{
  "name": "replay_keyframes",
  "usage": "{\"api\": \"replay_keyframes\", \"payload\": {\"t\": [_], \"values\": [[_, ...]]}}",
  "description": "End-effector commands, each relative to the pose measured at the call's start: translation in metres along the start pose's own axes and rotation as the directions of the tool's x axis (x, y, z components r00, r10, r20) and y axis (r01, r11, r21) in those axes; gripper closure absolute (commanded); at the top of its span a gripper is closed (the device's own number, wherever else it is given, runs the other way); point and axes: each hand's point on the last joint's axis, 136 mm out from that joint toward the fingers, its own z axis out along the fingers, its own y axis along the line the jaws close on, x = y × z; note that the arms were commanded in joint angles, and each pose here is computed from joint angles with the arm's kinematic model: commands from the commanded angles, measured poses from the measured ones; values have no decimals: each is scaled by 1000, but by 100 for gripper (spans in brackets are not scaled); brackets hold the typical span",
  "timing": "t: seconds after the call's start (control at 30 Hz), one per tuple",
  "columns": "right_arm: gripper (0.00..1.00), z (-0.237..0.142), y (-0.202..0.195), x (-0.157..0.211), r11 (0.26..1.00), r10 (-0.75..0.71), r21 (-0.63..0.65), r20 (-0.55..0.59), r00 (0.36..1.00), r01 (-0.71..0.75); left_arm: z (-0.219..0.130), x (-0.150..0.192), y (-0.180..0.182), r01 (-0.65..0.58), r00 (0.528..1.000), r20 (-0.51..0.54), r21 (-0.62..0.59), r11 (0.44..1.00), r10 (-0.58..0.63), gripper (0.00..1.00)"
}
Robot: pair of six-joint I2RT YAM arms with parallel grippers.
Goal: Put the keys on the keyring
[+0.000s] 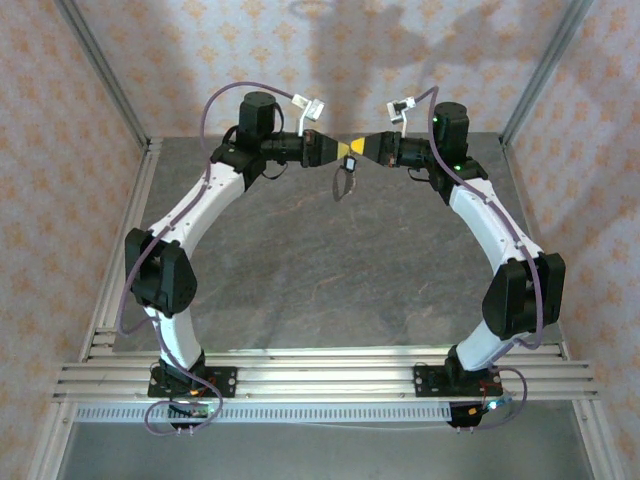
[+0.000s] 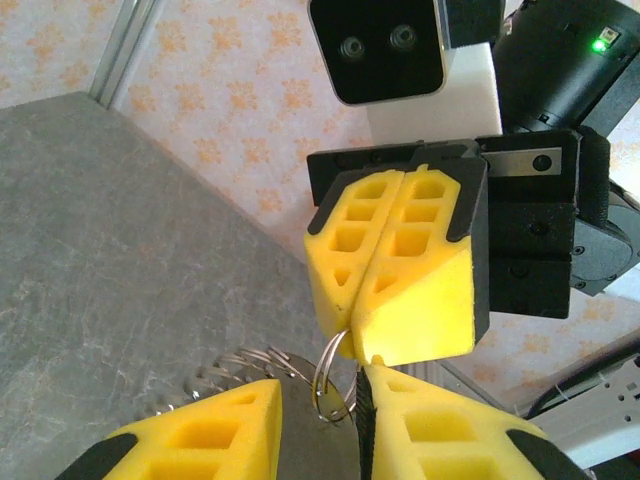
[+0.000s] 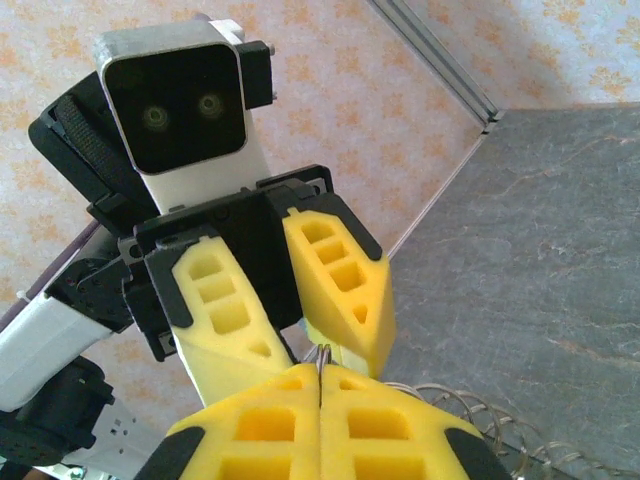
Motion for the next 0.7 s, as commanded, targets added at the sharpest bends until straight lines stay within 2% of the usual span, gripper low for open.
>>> {"api": "replay_keyframes", "payload": {"t": [0.0,0.27,0.4,0.47,0.67], "values": [[100,-2,5,-10,999,-52,-15,27,998,53,5,-6,-14,-49,999,-5,42,998,49,74],[100,-2,2,-7,999,-45,-15,22,999,45,6,-11,-15,-56,998,13,34,998,55,76],[100,-2,1,-6,999,-45,-12,22,999,45,5,-15,-17,-62,998,28,33,998,61,95],[100,-1,0,-5,999,-42,-12,20,999,42,5,-17,-17,-61,997,39,33,998,60,95],[100,-1,-1,-2,999,-41,-11,16,999,41,5,-20,-16,-56,997,52,25,998,55,85]]}}
